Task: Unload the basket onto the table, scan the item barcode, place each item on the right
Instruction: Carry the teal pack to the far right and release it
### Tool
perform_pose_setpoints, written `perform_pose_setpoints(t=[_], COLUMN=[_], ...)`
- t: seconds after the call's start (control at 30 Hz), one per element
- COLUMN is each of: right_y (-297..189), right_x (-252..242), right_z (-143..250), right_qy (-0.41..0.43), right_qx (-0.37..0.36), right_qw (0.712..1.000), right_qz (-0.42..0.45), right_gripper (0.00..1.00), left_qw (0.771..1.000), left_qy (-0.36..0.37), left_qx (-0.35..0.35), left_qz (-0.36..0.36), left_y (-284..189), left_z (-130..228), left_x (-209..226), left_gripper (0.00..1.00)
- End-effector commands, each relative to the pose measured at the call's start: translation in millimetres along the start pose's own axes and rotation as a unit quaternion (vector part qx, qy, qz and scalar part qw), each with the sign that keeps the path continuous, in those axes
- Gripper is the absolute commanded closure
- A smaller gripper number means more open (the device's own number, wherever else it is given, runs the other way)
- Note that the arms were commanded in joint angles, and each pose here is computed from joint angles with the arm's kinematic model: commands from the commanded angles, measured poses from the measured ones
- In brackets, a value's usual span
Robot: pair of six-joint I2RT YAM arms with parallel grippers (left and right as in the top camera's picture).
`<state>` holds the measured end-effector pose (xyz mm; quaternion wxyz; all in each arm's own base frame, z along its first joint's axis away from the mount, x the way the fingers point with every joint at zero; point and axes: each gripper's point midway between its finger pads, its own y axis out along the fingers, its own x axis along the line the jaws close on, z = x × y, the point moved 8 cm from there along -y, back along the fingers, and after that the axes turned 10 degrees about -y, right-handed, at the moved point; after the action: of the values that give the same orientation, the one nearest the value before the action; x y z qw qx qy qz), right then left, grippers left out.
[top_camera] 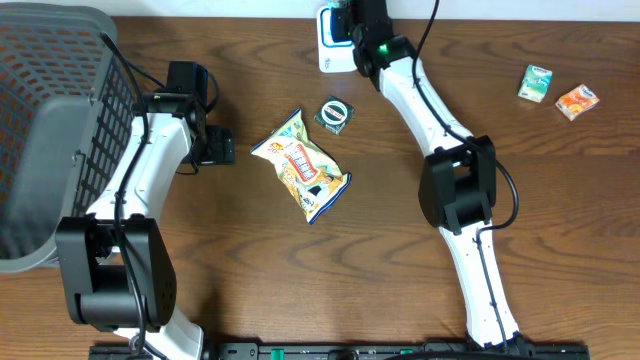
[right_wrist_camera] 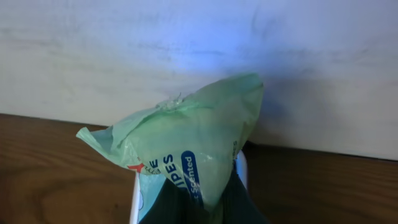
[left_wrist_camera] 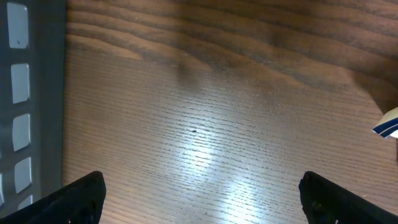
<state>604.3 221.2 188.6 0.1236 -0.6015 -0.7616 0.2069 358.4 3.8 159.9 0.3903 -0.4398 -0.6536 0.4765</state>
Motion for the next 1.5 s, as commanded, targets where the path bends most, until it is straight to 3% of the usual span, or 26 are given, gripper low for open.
perform_pose_setpoints(t=[0.0, 0.2, 0.37, 0.53, 0.67, 0.73, 0.77, 0.8, 0.97, 1.07, 1.2, 1.33, 1.47], right_y=[-33.5, -71.6, -94.9, -122.2, -147.9, -158.0, -160.6, -162.2, -165.4, -157.4, -147.4, -141.6, -131.1], right_x=[-34.9, -115.9, -200.7, -266.2, -320.1, -340.2, -345.2, -348.2, -349.4, -327.3, -283.9, -222.9, -158.4], right_z=[-48.6, -43.0, -0.1, 33.3, 64.8, 79.1, 83.5, 86.3, 93.7, 95.4, 92.8, 95.0, 124.1], right_qy=[0.005, -0.023, -0.090, -0.085, -0.027, 0.015, 0.029, 0.045, 0.103, 0.140, 0.194, 0.236, 0.197], right_qx=[-0.034, 0.069, 0.215, 0.309, 0.361, 0.372, 0.374, 0.373, 0.370, 0.365, 0.355, 0.378, 0.468], right_qw=[0.998, 0.983, 0.933, 0.895, 0.873, 0.875, 0.879, 0.882, 0.885, 0.906, 0.914, 0.883, 0.846], right_qz=[0.050, 0.169, 0.275, 0.311, 0.328, 0.310, 0.294, 0.285, 0.264, 0.160, 0.000, -0.144, -0.164], right_gripper=[0.99, 0.99, 0.99, 0.99, 0.98, 0.83, 0.63, 0.01, 0.01, 0.01, 0.01, 0.01, 0.01], left_qw=[1.000, 1.000, 1.000, 1.000, 1.000, 1.000, 1.000, 1.000, 1.000, 1.000, 1.000, 1.000, 1.000], left_qy=[0.003, 0.003, 0.003, 0.003, 0.003, 0.003, 0.003, 0.003, 0.003, 0.003, 0.003, 0.003, 0.003], left_qx=[0.002, 0.003, 0.002, 0.002, 0.002, 0.002, 0.002, 0.003, 0.003, 0.002, 0.002, 0.003, 0.002], left_qz=[-0.004, -0.004, -0.004, -0.004, -0.004, -0.004, -0.004, -0.004, -0.004, -0.004, -0.004, -0.004, -0.004], left_y=[1.0, 1.0, 1.0, 1.0, 1.0, 1.0, 1.0, 1.0, 1.0, 1.0, 1.0, 1.0, 1.0], left_z=[1.1, 1.1, 1.1, 1.1, 1.1, 1.1, 1.1, 1.1, 1.1, 1.1, 1.1, 1.1, 1.1], left_x=[1.1, 1.0, 1.1, 1.1, 1.1, 1.1, 1.1, 1.0, 1.0, 1.1, 1.1, 1.0, 1.1], left_gripper=[0.02, 0.02, 0.02, 0.02, 0.02, 0.02, 0.02, 0.02, 0.02, 0.02, 0.02, 0.02, 0.02])
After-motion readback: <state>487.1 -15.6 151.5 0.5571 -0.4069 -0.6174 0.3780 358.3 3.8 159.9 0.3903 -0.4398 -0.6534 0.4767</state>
